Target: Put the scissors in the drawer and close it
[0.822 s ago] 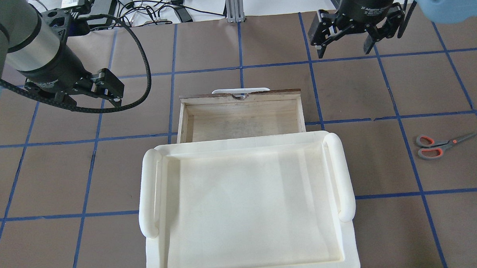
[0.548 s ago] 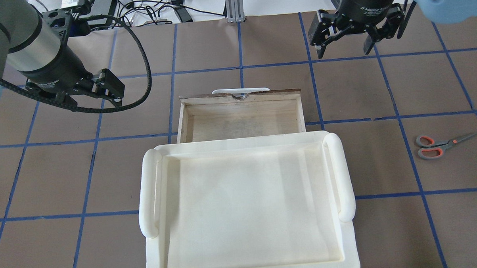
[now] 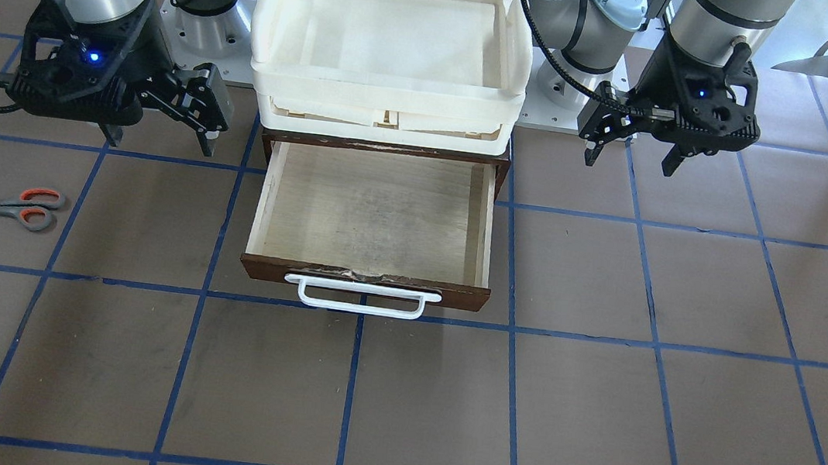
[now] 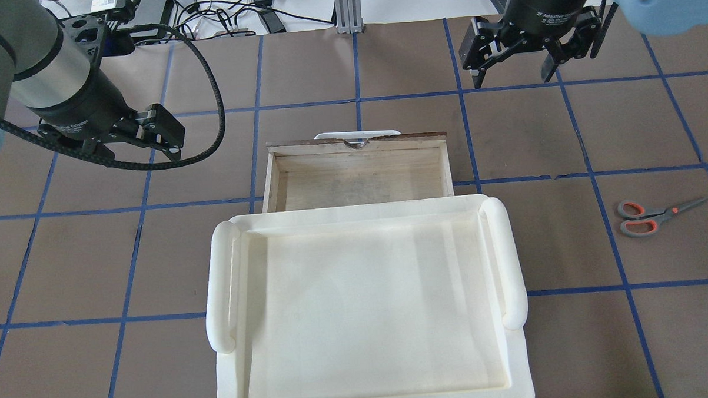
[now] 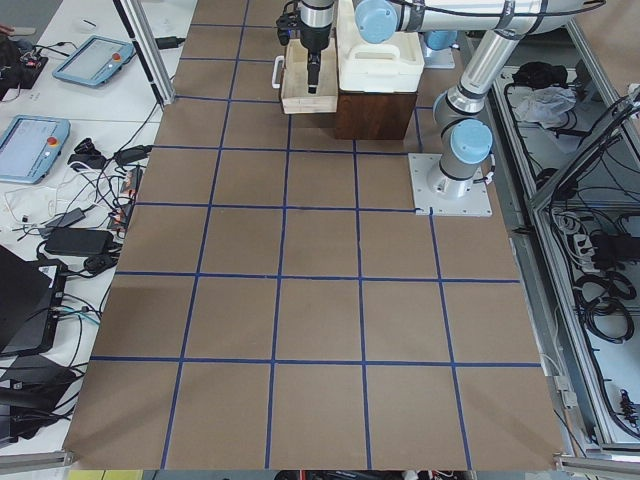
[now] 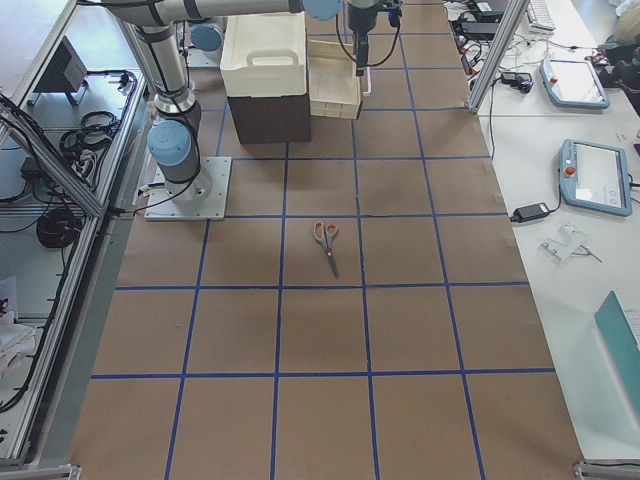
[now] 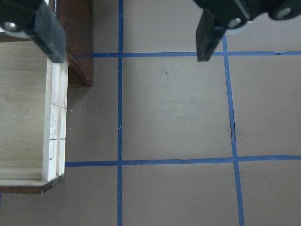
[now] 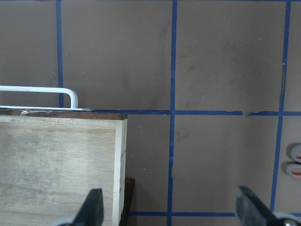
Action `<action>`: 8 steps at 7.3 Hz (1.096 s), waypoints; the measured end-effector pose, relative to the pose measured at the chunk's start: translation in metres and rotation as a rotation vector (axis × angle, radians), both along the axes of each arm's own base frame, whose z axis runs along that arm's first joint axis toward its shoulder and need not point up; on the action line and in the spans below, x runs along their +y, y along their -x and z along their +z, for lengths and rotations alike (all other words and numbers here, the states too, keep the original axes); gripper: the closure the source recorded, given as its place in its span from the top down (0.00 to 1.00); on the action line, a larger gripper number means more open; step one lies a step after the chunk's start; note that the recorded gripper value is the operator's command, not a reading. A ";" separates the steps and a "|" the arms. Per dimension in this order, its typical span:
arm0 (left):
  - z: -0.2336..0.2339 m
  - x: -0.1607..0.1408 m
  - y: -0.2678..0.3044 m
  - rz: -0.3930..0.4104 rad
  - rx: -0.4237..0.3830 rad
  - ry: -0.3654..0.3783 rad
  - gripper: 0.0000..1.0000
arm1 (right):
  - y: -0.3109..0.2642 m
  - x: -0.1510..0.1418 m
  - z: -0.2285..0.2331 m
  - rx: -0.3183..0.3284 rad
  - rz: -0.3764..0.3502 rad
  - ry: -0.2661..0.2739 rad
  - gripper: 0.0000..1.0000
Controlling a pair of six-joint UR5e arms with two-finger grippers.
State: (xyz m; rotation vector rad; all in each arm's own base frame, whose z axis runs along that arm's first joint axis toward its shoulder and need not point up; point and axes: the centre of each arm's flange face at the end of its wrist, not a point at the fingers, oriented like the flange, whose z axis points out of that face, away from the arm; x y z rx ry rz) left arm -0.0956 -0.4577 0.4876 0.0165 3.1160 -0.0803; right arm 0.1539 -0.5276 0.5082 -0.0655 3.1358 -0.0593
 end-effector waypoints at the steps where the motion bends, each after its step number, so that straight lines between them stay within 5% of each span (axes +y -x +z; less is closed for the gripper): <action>1: 0.000 0.000 0.000 0.000 -0.001 0.000 1.00 | 0.007 -0.001 -0.003 0.002 0.064 -0.011 1.00; 5: 0.000 0.000 0.000 0.000 -0.003 0.001 1.00 | 0.066 0.015 -0.035 -0.006 0.445 -0.093 1.00; 8: 0.000 0.000 0.000 0.000 -0.003 0.001 1.00 | 0.173 0.030 -0.105 -0.085 0.734 -0.159 1.00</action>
